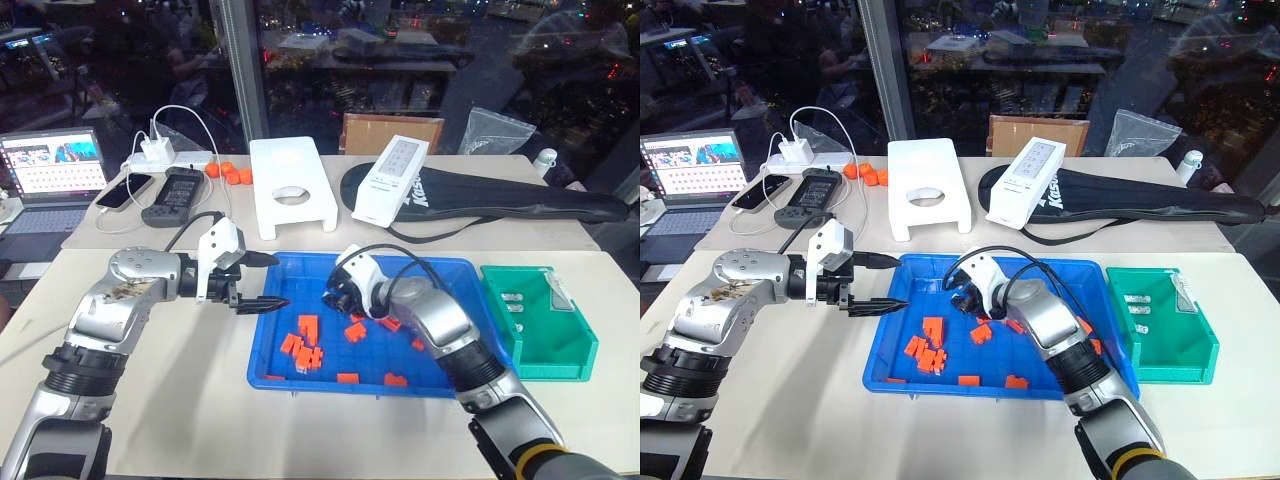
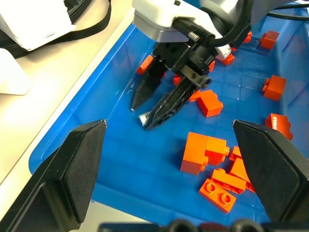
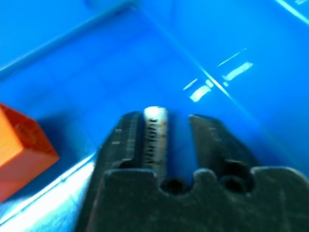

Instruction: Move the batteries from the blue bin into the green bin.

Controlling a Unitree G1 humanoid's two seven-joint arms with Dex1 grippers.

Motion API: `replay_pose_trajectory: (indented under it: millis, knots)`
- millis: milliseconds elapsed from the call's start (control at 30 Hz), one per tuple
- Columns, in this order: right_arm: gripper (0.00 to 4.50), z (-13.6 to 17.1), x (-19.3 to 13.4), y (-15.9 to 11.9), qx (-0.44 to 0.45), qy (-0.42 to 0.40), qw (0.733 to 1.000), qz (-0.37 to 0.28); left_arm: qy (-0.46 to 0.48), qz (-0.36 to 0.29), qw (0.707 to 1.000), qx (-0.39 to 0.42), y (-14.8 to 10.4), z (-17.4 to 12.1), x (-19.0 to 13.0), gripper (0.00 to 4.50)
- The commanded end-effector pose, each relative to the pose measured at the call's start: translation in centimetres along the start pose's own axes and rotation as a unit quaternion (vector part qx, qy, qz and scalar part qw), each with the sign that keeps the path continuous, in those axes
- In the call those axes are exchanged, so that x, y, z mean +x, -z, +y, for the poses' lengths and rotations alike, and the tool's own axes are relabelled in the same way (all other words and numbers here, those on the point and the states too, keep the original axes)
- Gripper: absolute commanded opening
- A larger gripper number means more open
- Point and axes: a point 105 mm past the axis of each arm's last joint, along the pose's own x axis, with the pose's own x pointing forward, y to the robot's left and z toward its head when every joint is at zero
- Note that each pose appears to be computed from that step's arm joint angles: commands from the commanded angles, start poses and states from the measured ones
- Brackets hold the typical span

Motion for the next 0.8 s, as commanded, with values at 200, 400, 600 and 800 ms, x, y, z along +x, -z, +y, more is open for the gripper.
replay_pose_trajectory:
  millis: [200, 400, 600, 800]
  knots:
    - [0.28, -1.3, -4.9, -4.7, -0.031, -0.002, 0.996, -0.081, 0.021, -0.014, 1.0, 0.017, -1.1, -0.3, 0.2, 4.5]
    - [0.28, -6.3, -11.6, -5.0, -0.056, 0.079, 0.992, -0.082, 0.034, -0.079, 0.996, 0.007, -3.8, 0.3, 0.7, 4.5]
    - [0.28, -12.9, -20.8, -1.0, -0.054, 0.238, 0.97, 0.018, 0.07, -0.118, 0.99, 0.019, -6.3, 0.0, 1.8, 4.5]
    - [0.28, -13.4, -24.9, 2.8, -0.018, 0.276, 0.957, 0.086, 0.094, -0.129, 0.987, 0.025, -7.1, -0.1, 2.3, 4.5]
